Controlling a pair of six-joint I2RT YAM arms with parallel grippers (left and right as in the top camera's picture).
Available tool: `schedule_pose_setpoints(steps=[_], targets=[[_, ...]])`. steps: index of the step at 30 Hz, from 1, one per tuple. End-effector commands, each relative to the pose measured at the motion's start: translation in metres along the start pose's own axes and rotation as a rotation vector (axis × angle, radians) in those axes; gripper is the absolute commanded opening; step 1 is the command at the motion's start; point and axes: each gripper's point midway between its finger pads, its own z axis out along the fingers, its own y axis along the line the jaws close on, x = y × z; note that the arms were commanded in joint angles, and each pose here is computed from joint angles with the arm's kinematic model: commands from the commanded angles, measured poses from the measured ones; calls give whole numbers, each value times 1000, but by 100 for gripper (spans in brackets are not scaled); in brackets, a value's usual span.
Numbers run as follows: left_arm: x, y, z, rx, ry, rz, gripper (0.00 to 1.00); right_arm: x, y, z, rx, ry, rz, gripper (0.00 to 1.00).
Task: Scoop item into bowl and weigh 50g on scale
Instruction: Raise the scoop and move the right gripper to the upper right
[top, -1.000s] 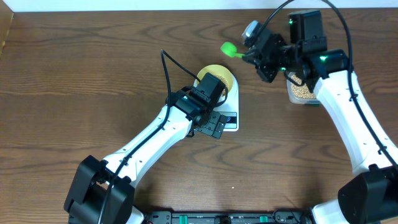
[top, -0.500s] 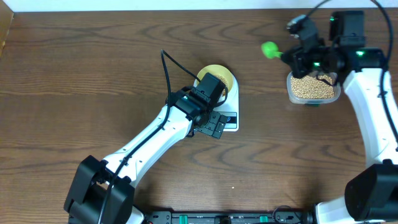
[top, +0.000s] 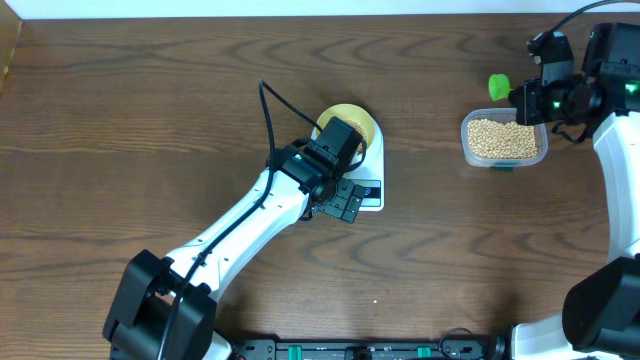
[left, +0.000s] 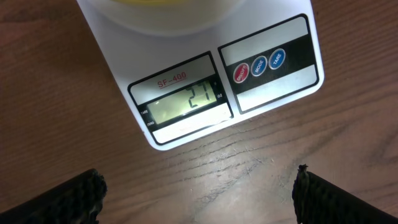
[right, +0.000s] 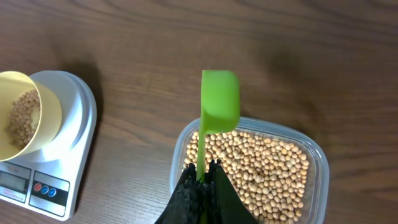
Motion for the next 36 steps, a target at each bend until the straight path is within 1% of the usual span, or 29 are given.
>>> schedule_pose_setpoints(steps=[1, 7, 14, 21, 24, 29, 36], targets=[[1, 2, 1, -13, 2, -8, 98, -9, 2, -9, 3, -33, 1, 1], [1, 2, 1, -13, 2, -8, 98, -26, -3, -10, 23, -98, -25, 2], [1, 2, 1, -13, 2, -8, 98, -61, -10, -16, 62, -239, -80, 2], [1, 2, 1, -13, 2, -8, 98, -97, -24, -30, 157, -384, -128, 1], [1, 2, 1, -13, 2, -8, 98, -107, -25, -34, 166, -424, -143, 1], [1, 2, 1, -13, 2, -8, 98, -108, -29, -30, 178, -425, -141, 1], [1, 2, 1, -13, 2, -8, 98, -91, -33, -9, 158, -347, -113, 1]])
